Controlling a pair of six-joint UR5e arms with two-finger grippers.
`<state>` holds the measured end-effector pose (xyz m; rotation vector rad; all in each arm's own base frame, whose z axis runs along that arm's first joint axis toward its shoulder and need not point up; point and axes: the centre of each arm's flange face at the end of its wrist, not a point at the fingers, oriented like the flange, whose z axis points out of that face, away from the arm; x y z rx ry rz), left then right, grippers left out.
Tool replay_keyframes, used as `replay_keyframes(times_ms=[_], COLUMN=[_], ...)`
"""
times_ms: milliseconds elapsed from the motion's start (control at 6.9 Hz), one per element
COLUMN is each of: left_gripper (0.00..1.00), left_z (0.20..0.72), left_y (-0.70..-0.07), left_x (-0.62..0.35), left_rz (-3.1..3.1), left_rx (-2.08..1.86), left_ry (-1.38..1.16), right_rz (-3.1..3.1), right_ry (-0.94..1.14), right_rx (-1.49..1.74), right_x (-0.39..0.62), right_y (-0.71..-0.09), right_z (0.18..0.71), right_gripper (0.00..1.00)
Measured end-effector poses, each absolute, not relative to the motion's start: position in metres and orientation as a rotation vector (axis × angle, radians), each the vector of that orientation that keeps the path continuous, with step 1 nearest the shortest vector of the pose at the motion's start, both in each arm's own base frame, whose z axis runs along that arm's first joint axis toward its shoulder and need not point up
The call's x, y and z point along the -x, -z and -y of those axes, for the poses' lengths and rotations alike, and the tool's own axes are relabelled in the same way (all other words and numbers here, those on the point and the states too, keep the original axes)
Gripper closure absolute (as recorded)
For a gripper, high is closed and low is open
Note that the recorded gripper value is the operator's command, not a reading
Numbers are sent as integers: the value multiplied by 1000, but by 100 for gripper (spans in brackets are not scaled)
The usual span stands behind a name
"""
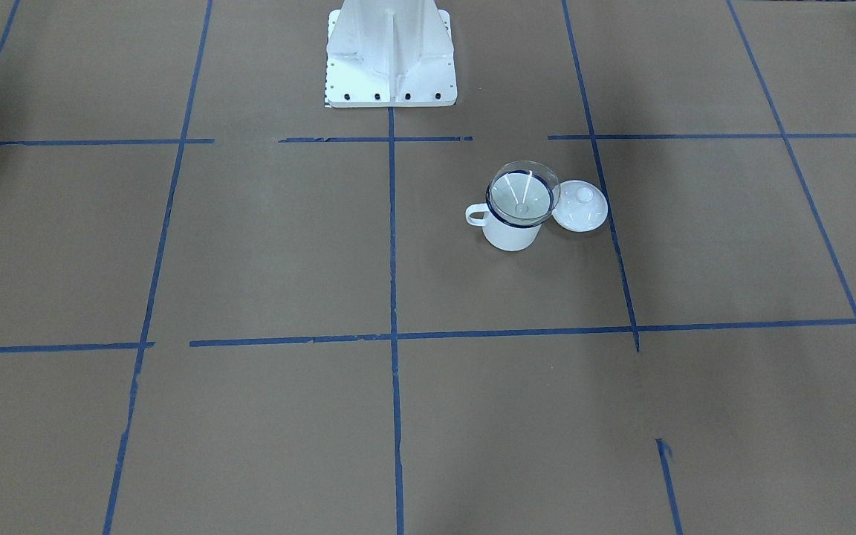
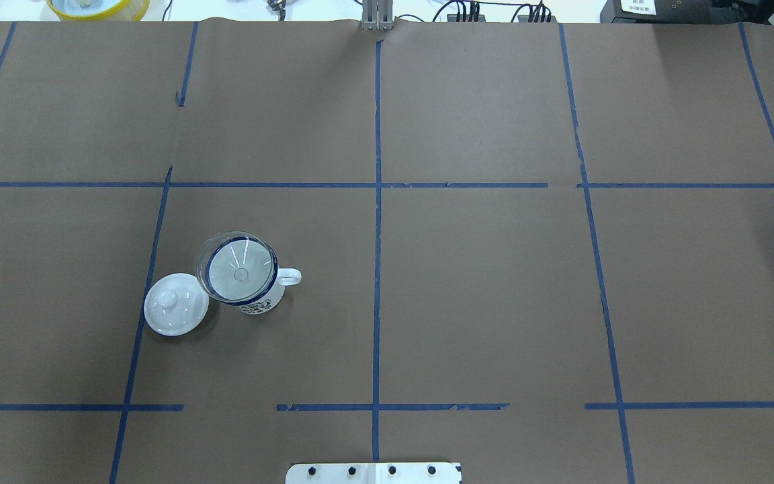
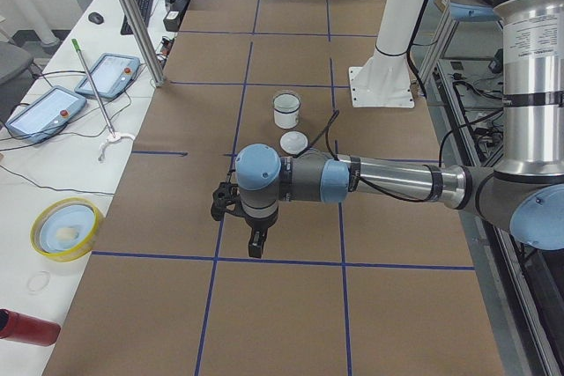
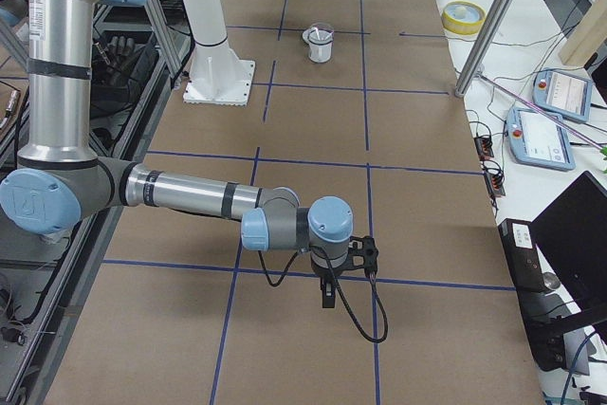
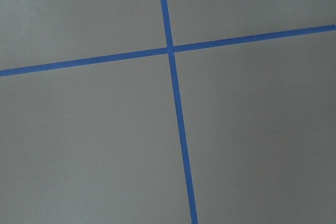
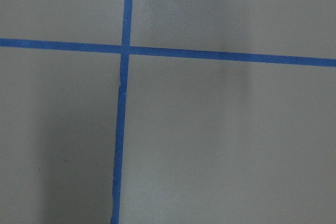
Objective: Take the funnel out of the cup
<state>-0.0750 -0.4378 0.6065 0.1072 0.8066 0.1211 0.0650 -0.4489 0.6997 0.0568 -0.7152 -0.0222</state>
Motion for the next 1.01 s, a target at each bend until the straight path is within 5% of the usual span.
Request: replay_keyframes(times_ms=[580,1014], left_gripper=[0,0], left_z=[451,515], left_y=[-588,-504], left_x=[74,72], left_rz=[-802,-769], left_rx=[-150,-434], left_ry=[-142,-272], right_rz=[715,715], right_ry=[22,22], right_rx=[-57,-57], right_x=[-65,-65], right_y=[-700,-700], right_z=[449,449], right_gripper=[0,0])
